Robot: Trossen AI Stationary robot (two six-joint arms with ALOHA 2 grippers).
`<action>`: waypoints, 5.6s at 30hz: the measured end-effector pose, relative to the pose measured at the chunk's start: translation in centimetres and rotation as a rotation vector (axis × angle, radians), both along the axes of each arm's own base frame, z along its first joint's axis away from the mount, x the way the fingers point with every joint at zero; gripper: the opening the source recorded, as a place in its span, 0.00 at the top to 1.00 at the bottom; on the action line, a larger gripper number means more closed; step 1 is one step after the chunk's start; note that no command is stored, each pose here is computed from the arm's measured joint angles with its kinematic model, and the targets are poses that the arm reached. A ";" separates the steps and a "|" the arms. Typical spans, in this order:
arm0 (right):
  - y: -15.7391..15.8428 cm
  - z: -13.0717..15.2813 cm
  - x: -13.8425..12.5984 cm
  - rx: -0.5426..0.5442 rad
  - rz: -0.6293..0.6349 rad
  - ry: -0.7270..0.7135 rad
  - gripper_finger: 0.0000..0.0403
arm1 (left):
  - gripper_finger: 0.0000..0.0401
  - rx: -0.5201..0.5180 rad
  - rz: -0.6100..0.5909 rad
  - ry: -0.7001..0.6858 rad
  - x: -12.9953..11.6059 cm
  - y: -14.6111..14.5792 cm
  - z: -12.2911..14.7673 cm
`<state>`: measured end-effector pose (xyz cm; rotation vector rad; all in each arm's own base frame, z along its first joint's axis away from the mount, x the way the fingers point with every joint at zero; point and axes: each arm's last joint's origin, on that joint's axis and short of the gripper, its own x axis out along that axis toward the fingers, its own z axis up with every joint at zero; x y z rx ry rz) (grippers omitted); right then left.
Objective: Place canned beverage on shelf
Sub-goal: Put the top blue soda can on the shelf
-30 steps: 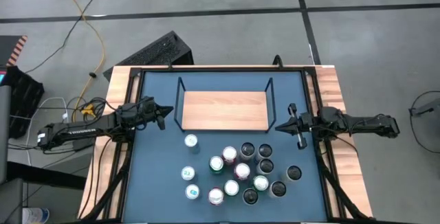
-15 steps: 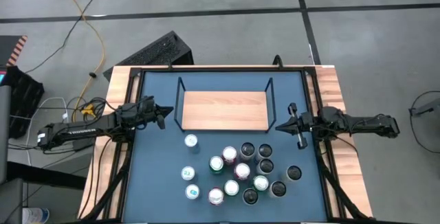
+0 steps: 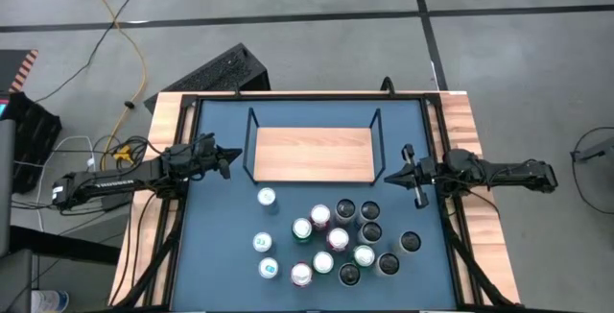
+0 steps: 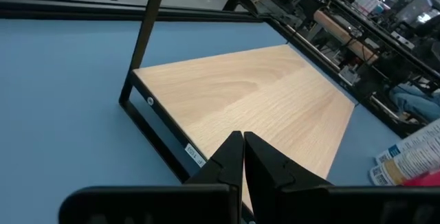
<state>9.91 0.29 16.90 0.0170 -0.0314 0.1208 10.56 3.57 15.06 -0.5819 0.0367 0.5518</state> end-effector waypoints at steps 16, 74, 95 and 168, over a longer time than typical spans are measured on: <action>0.0 0.0 0.0 0.000 0.000 0.001 1.00 | 1.00 0.029 -0.005 0.016 0.0 0.0 0.0; -0.5 21.4 -8.4 -0.078 -0.277 -0.852 0.77 | 0.78 0.554 -0.411 -0.669 5.1 -1.4 33.7; -0.7 23.9 -6.5 0.037 -0.259 -0.290 0.43 | 0.63 0.264 -0.740 0.513 12.6 -3.9 32.1; -0.8 21.4 -6.0 0.170 -0.280 -0.035 0.35 | 0.39 -0.522 -0.042 1.034 22.9 -10.9 18.1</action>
